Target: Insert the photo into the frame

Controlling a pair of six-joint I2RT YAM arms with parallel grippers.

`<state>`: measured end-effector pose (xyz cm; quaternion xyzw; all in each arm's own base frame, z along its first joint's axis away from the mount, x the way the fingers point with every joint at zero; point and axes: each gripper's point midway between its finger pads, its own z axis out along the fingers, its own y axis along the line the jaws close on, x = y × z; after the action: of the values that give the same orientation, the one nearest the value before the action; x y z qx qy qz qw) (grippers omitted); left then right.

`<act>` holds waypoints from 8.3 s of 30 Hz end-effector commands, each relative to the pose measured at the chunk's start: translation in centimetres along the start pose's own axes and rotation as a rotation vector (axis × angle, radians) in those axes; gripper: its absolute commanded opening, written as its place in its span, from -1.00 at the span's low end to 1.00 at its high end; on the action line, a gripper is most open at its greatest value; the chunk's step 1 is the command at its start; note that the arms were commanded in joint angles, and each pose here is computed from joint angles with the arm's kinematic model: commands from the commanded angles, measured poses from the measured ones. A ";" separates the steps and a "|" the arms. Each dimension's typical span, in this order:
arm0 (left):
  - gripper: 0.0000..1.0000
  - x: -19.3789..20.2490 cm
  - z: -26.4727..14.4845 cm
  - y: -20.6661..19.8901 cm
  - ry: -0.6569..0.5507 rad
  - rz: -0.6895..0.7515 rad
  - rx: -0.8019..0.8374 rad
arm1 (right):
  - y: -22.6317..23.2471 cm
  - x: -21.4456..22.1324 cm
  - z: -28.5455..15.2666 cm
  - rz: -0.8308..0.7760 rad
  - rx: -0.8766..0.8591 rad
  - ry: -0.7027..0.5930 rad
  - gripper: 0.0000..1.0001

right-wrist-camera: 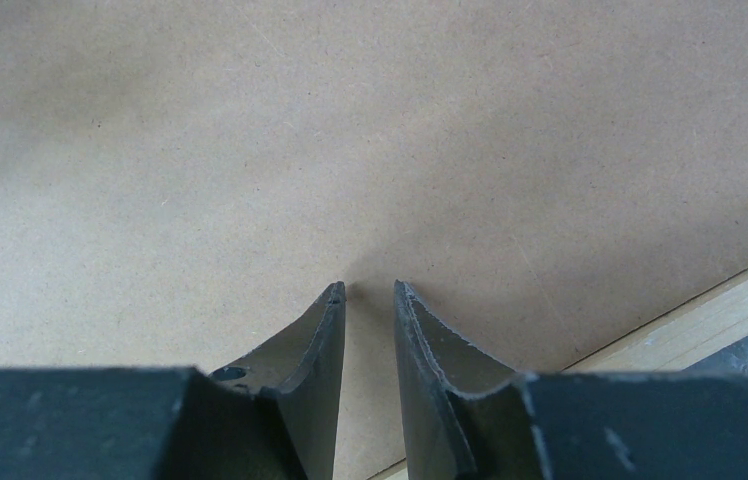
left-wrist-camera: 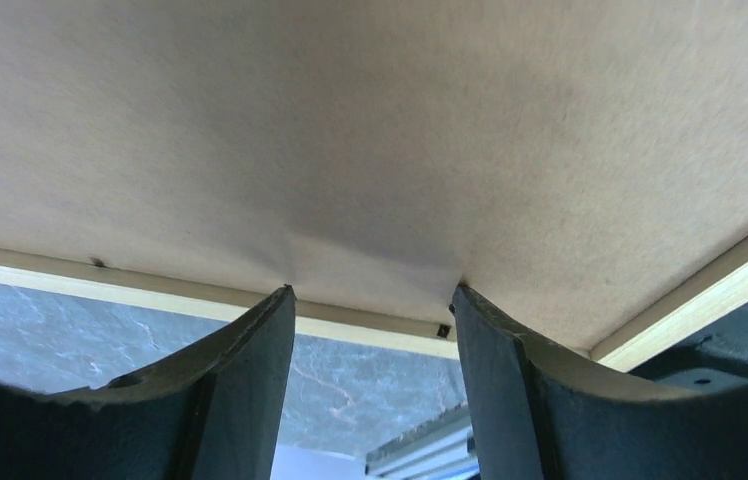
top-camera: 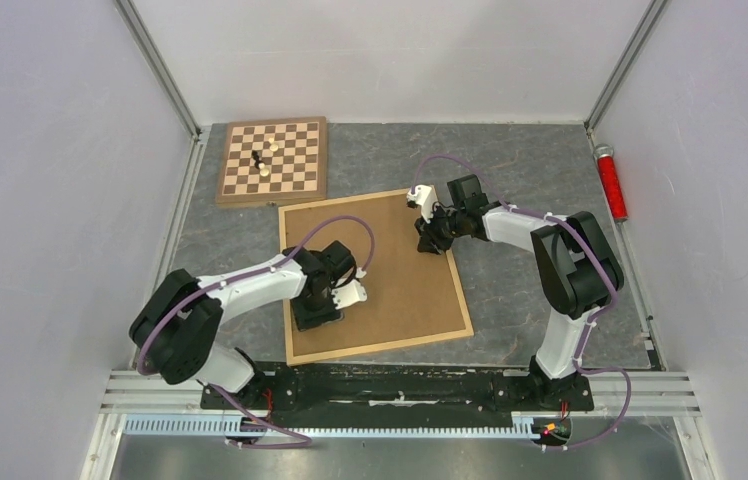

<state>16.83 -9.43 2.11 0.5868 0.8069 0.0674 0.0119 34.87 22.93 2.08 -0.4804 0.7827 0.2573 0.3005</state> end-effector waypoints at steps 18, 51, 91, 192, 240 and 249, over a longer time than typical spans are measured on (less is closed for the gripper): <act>0.32 -0.9 -3.1 3.5 -0.298 -0.207 -0.022 | 4.1 8.2 -0.4 0.190 -0.099 0.259 -0.46; 0.33 2.0 -0.4 -0.1 -0.195 -0.157 0.121 | 4.6 8.4 -0.2 0.178 -0.127 0.249 -0.46; 0.30 -2.0 2.1 0.3 -0.236 -0.161 0.113 | 4.6 8.6 -0.3 0.190 -0.124 0.255 -0.47; 0.29 2.8 -3.5 1.3 -0.250 -0.231 0.180 | 6.7 4.0 -2.4 0.061 -0.259 0.159 0.02; 0.25 1.4 -2.1 0.6 -0.220 -0.146 0.010 | 6.7 5.9 -1.9 0.103 -0.218 0.197 -0.04; 0.25 1.7 -1.5 0.8 -0.178 -0.114 -0.021 | 6.8 5.9 -1.9 0.102 -0.219 0.196 -0.05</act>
<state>16.30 -7.59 3.88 0.5459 0.8338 0.0110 0.0820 27.51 22.30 2.72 -0.4923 0.7759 0.3430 0.1949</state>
